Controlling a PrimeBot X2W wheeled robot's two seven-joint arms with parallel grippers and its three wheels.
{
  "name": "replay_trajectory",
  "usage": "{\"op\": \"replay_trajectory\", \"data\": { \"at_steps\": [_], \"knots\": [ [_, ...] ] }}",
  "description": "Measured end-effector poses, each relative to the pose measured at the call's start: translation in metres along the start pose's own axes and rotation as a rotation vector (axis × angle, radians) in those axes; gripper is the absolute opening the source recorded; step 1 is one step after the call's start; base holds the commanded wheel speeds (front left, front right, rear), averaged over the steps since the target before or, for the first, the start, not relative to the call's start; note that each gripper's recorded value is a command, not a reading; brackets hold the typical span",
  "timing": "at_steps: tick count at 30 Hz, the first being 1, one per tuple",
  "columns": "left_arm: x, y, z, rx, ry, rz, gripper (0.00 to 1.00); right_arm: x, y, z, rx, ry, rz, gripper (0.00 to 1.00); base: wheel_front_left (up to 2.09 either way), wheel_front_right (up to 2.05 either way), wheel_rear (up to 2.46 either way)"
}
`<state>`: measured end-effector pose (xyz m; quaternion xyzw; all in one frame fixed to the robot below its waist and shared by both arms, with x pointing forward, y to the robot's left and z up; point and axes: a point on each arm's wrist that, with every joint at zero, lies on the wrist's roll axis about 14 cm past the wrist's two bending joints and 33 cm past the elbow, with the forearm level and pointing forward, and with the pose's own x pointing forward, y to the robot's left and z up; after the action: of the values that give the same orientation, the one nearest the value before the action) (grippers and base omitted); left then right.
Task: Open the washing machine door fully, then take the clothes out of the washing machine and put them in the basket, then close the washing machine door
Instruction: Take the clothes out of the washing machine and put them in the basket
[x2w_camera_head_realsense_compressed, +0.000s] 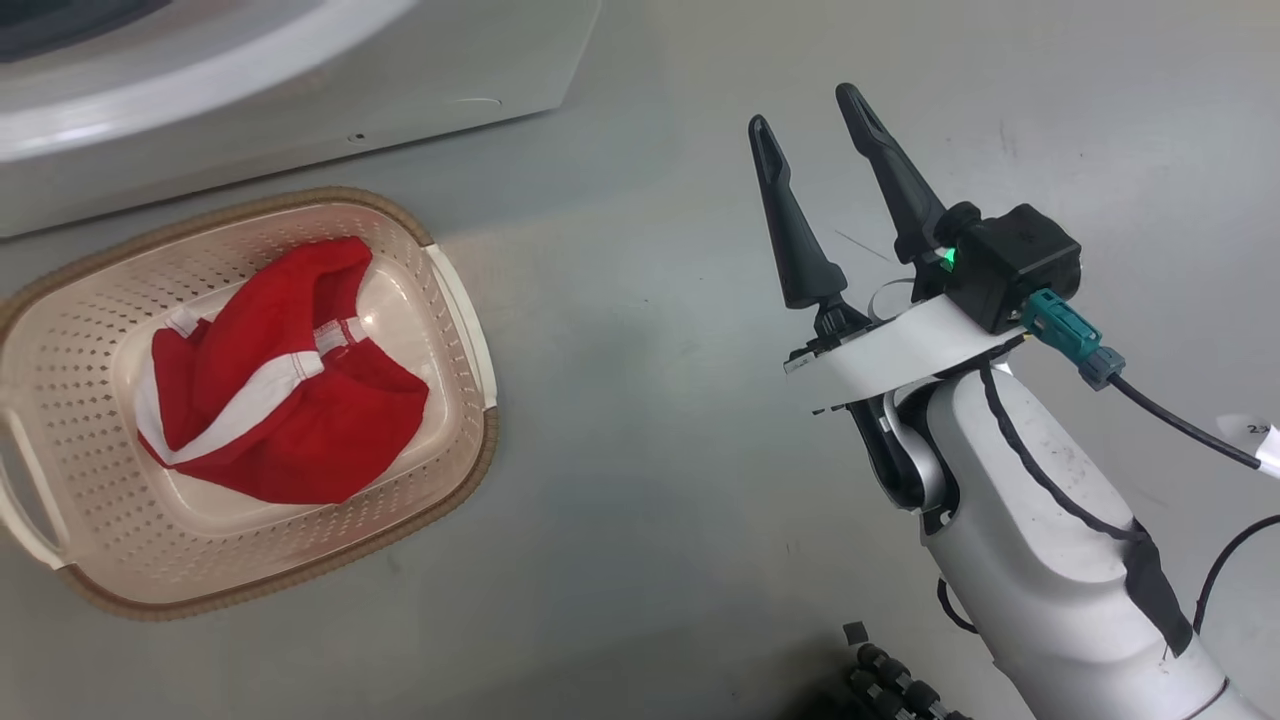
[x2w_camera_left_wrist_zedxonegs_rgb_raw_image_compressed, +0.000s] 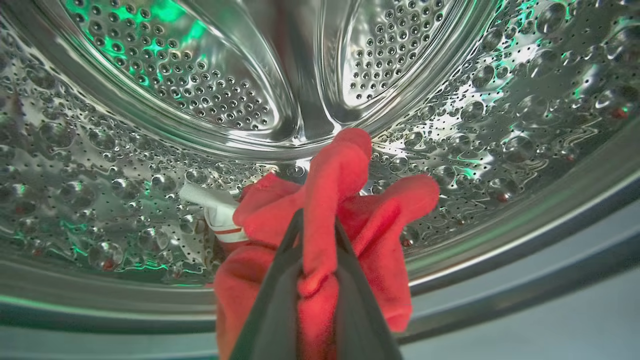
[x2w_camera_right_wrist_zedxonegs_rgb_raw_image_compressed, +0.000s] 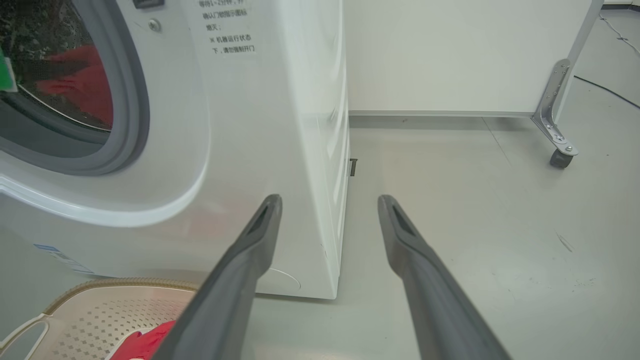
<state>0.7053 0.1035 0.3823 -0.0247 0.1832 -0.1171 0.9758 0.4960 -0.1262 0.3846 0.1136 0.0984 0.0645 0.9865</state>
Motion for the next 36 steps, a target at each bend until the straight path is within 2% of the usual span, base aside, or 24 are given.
{"op": "replay_trajectory", "data": {
  "at_steps": [21,36],
  "knots": [
    [-0.095,-0.015,0.039,-0.021,-0.273,0.003,0.00,-0.035,0.019,0.027,0.010,-0.043,0.009,1.00,0.00,0.00,0.00],
    [-0.176,-0.020,0.095,0.014,-0.525,0.032,0.00,-0.057,0.038,0.044,0.009,-0.082,0.044,1.00,0.00,0.00,0.00]
  ]
}}
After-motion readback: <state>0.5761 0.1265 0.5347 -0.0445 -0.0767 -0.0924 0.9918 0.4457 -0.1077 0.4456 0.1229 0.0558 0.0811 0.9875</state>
